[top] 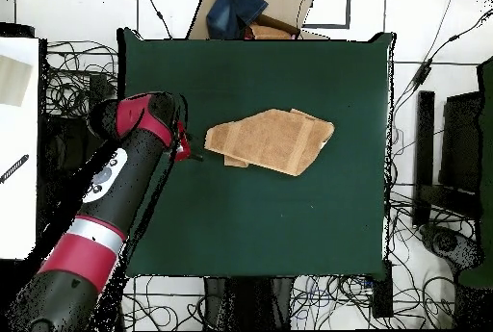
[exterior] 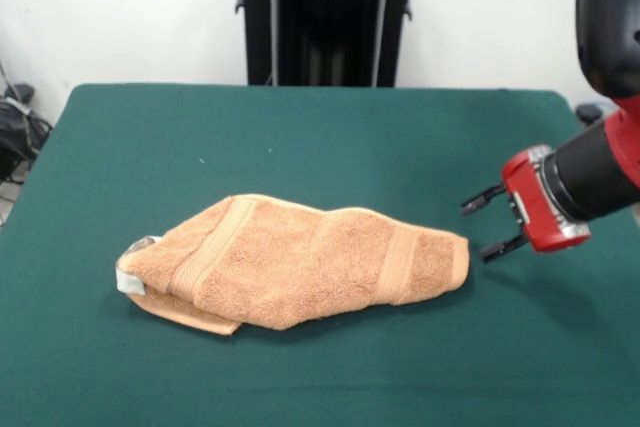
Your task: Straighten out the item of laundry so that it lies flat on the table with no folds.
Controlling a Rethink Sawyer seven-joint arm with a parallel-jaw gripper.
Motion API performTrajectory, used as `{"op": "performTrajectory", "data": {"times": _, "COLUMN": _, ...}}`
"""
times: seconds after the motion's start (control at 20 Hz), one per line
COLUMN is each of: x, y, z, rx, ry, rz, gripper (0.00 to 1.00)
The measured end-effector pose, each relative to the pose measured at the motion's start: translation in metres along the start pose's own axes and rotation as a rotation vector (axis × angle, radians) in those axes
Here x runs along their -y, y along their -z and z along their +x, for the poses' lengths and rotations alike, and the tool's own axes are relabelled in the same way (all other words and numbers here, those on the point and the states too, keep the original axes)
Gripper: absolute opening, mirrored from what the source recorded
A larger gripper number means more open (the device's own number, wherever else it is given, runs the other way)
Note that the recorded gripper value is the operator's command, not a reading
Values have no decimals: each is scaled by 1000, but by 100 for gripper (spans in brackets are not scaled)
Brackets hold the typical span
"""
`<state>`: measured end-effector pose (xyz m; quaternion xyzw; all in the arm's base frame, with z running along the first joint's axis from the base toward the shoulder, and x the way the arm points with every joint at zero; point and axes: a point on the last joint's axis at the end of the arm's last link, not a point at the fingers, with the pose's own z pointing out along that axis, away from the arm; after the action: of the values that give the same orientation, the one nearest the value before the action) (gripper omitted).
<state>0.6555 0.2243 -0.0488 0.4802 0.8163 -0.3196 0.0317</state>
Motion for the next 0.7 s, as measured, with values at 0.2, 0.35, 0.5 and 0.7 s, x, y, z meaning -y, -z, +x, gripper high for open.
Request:
{"op": "performTrajectory", "data": {"times": 0.2, "x": -2, "y": 2, "z": -1, "rx": 0, "ry": 1, "rz": -6, "gripper": 100}}
{"op": "performTrajectory", "data": {"times": 0.35, "x": -2, "y": 2, "z": -1, "rx": 0, "ry": 1, "rz": -6, "gripper": 100}}
{"op": "performTrajectory", "data": {"times": 0.5, "x": -2, "y": 2, "z": -1, "rx": 0, "ry": 0, "rz": -6, "gripper": 100}}
{"op": "performTrajectory", "data": {"times": 0.7, "x": -2, "y": 2, "z": -1, "rx": 0, "ry": 0, "rz": -6, "gripper": 100}}
